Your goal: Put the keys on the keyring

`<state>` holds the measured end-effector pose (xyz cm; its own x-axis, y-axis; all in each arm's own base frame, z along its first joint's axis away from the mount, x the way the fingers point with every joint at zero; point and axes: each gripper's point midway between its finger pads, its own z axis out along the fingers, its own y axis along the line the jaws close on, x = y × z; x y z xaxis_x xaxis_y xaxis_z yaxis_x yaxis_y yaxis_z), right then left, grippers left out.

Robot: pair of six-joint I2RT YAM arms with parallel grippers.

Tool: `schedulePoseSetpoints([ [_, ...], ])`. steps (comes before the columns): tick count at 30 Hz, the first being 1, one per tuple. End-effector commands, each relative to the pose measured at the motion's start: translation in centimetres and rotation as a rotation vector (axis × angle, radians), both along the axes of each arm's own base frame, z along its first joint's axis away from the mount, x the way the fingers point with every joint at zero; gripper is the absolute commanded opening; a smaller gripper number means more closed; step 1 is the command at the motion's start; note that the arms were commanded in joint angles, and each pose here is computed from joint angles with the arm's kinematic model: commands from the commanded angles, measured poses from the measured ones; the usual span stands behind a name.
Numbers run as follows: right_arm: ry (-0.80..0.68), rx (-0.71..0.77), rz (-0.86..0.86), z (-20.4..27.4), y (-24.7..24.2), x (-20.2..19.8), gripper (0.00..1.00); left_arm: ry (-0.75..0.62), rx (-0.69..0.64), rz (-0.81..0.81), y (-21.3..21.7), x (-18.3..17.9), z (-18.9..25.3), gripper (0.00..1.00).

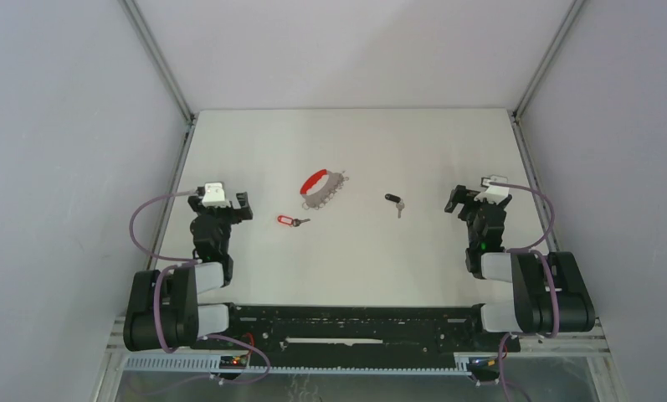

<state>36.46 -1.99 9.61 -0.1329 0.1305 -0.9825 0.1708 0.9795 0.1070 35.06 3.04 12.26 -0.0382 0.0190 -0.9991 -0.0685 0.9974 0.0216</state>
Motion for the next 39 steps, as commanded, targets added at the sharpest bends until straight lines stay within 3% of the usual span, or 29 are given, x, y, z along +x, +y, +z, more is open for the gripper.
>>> schedulePoseSetpoints([
  [1, -0.036, 0.007, -0.004, 1.0, 0.0, 0.1, 1.00, -0.055, -0.006, 0.014, 0.1, 0.3, 1.6, 1.00],
  [11, -0.049, 0.000, -0.065, 2.0, -0.5, 0.2, 1.00, -0.054, -0.011, 0.011, 0.3, 0.3, 2.8, 1.00],
  [16, 0.151, -0.015, -0.086, 2.8, 1.1, 0.5, 1.00, 0.149, 0.036, -0.099, -1.2, 0.8, 4.8, 1.00],
  [20, 0.231, 0.028, -0.063, 3.1, 3.0, 0.5, 1.00, 0.299, 0.077, -0.235, -3.9, -0.1, 5.8, 1.00],
  [25, 0.178, 0.286, 0.063, 5.3, 5.3, 0.9, 1.00, 0.388, 0.156, -0.452, -10.1, -0.2, 8.2, 1.00],
  [27, 0.233, 0.460, 0.033, 5.1, 5.3, 0.8, 1.00, 0.408, 0.189, -0.514, -12.6, 0.9, 8.9, 1.00],
  [29, 0.286, 0.584, 0.135, 5.3, 6.1, 0.8, 1.00, 0.486, 0.216, -0.562, -14.8, 2.4, 8.0, 1.00],
  [33, 0.256, 0.621, 0.271, 6.9, 6.7, 0.6, 1.00, 0.595, 0.286, -0.625, -18.6, 5.7, 6.9, 1.00],
  [36, 0.144, 0.542, 0.187, 9.7, 5.7, 0.2, 1.00, 0.617, 0.314, -0.670, -21.3, 8.1, 6.4, 1.00],
  [39, 0.049, 0.672, 0.074, 11.3, 4.6, -0.6, 1.00, 0.638, 0.353, -0.710, -23.9, 9.9, 5.2, 0.99],
])
